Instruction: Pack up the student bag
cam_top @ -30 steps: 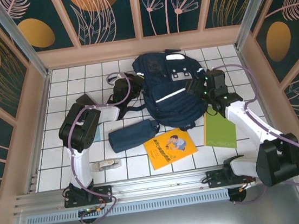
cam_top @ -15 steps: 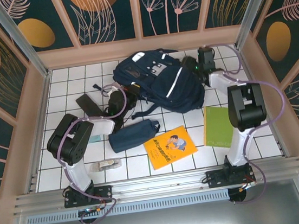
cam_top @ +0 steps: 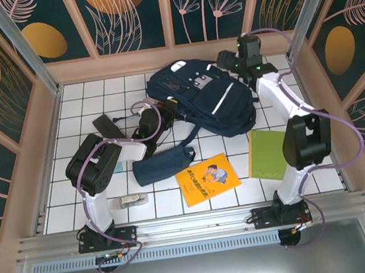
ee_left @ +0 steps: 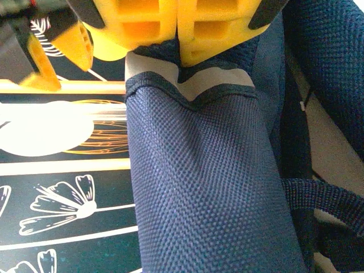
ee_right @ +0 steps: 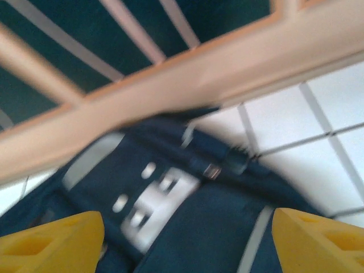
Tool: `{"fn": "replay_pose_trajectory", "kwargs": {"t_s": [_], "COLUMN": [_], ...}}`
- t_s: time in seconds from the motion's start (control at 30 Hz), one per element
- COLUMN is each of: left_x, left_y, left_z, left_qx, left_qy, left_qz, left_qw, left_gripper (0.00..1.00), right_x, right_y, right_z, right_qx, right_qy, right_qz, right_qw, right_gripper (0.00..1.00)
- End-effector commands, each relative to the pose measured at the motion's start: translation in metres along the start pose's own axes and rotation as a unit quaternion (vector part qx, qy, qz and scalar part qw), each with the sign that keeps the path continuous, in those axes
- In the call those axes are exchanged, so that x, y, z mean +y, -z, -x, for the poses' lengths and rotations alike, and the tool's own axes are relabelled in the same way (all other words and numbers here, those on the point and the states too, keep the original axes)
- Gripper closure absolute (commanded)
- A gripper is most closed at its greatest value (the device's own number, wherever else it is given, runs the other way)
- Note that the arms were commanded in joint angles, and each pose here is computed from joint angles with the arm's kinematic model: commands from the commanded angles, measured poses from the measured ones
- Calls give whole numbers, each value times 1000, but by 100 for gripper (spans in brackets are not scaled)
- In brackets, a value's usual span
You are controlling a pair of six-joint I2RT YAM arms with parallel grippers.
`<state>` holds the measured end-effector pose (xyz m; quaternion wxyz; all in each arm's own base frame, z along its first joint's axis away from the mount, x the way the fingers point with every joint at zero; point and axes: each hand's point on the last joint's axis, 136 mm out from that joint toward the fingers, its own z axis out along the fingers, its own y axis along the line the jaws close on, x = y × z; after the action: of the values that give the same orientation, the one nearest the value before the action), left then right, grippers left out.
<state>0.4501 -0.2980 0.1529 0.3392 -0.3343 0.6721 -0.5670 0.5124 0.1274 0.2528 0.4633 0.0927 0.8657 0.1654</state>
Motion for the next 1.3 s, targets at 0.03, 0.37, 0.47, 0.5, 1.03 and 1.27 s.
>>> {"fn": "replay_pose_trajectory", "kwargs": {"t_s": [0.03, 0.37, 0.47, 0.5, 1.03, 1.27], "left_x": [-74, -60, -59, -59, -58, -59], "left_y": [-5, 5, 8, 9, 30, 33], "left_z": [1, 4, 3, 3, -6, -11], "left_qx": [-4, -17, -16, -17, -2, 12], "left_qy": [24, 30, 30, 32, 52, 68], "left_qz": [-117, -100, -97, -97, -92, -92], "left_qw": [993, 994, 995, 995, 994, 993], "left_gripper": [100, 100, 100, 100, 100, 100], "right_x": [79, 139, 143, 142, 114, 119], "right_y": [57, 82, 66, 60, -24, -30], "right_z": [-65, -187, -213, -217, -209, -201], "right_qx": [73, 129, 150, 148, -22, -78], "right_qy": [6, -134, -138, -135, -43, 0], "right_qz": [122, 239, 226, 220, 48, 41], "right_qw": [990, 953, 953, 955, 998, 996], "right_gripper": [32, 51, 55, 56, 51, 62]}}
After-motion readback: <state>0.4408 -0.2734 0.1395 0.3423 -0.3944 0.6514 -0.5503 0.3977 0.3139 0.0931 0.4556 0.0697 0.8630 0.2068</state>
